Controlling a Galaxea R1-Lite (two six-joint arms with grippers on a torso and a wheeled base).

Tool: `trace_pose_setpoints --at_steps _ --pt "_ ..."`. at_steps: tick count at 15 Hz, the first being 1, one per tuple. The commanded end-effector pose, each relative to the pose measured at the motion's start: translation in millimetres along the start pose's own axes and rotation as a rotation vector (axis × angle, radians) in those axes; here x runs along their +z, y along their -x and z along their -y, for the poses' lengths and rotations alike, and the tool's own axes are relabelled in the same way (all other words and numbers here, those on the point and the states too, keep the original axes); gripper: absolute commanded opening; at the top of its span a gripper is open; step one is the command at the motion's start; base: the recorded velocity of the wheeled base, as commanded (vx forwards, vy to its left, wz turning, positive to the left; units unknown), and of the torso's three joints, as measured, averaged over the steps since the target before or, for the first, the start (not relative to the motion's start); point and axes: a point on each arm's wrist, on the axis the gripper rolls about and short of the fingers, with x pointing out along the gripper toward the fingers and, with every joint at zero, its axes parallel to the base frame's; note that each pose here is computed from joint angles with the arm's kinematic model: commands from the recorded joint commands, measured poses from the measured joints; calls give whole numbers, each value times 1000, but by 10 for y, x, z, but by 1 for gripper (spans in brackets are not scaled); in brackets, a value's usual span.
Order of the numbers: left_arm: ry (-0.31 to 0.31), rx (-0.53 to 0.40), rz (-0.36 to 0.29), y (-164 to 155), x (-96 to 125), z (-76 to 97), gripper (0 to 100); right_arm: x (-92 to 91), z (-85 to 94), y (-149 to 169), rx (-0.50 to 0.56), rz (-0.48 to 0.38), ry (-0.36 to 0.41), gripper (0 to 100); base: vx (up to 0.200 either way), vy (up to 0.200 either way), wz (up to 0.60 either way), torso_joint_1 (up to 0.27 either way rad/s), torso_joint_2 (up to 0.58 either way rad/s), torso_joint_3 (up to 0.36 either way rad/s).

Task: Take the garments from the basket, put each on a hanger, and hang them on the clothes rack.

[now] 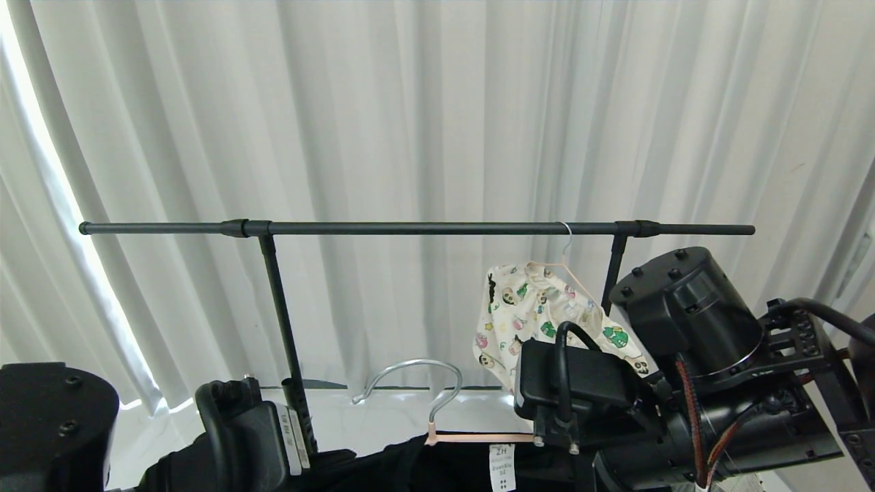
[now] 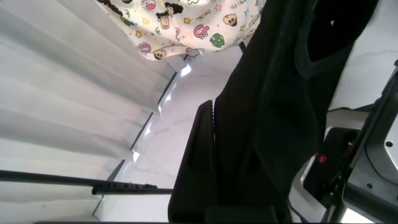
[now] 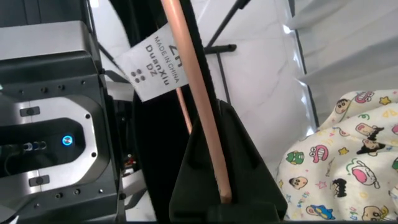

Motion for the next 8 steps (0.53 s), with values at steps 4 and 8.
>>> trace_pose_setpoints --at_steps 4,8 --pt "9 3 -7 2 -20 0 100 6 -27 137 -22 29 107 0 0 0 0 0 0 0" --pt "19 31 -8 138 -183 41 100 -100 -69 293 -150 -11 140 0 0 0 0 0 0 0"
